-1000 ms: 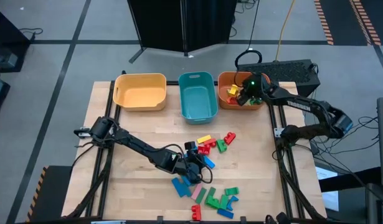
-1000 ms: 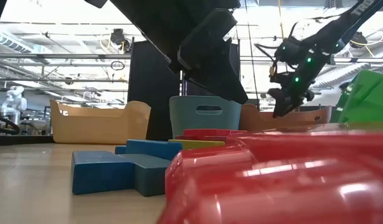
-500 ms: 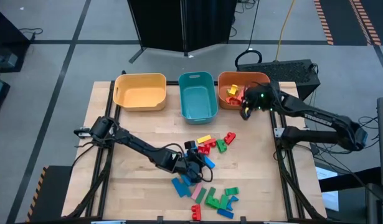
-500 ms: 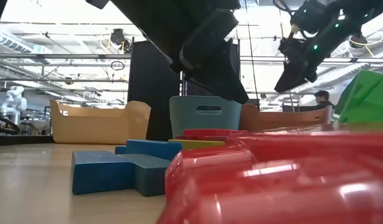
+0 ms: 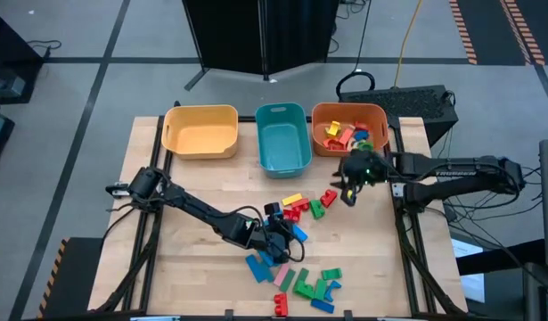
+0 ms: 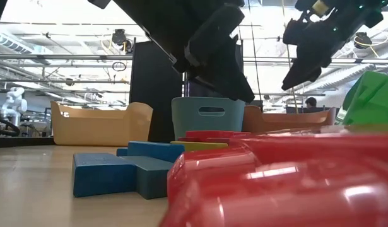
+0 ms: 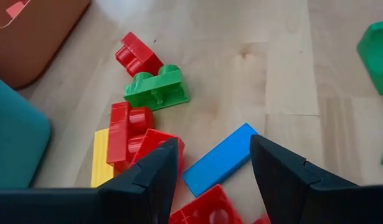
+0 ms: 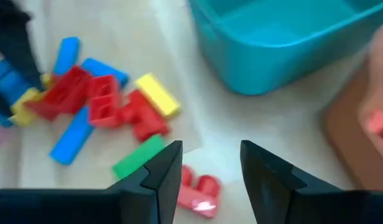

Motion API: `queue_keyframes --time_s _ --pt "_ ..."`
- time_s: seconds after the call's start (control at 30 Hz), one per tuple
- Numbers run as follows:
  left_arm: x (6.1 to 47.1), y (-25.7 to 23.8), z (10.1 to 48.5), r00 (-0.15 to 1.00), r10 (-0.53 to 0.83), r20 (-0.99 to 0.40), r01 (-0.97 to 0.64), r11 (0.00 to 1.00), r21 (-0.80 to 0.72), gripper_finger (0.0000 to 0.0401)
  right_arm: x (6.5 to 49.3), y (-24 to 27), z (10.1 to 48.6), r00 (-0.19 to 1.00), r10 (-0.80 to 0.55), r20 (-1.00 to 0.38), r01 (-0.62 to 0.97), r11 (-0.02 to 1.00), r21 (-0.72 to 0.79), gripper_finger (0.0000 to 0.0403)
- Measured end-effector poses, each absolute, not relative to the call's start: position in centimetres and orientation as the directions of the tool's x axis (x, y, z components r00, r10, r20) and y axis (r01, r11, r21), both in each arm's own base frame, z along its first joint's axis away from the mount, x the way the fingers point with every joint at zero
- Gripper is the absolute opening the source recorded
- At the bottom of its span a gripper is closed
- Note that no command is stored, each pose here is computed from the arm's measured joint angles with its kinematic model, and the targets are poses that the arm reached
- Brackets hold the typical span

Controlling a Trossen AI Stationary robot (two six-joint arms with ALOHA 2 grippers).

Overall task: Sort blocks by size
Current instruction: Put the green arch block into the orange bin

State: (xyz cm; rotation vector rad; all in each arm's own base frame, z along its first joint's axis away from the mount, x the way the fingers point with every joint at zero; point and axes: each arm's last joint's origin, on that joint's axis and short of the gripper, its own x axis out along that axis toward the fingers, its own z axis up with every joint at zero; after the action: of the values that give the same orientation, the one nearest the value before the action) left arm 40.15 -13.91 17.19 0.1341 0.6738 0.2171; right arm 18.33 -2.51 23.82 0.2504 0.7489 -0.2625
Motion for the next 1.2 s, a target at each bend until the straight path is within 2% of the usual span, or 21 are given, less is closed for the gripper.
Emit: queue_keyframes --time_s 0.47,0.7,1.2 --pt "40.1 -14.3 17.2 0.765 0.218 -0.606 -0.151 0.976 0.160 0.0192 19.8 5.4 21.8 0.673 0.005 -0.740 0.152 0.978 0.145 0.0147" --pt "40.0 -14.4 17.2 0.765 0.217 -0.607 -0.164 0.976 0.142 0.0192 20.7 10.4 19.9 0.664 0.122 -0.737 -0.032 0.990 0.135 0.0147" --pt "39.8 -15.0 17.2 0.770 0.203 -0.604 -0.166 0.979 0.118 0.0192 19.6 17.8 15.9 0.598 0.288 -0.748 -0.271 0.951 0.149 0.0148"
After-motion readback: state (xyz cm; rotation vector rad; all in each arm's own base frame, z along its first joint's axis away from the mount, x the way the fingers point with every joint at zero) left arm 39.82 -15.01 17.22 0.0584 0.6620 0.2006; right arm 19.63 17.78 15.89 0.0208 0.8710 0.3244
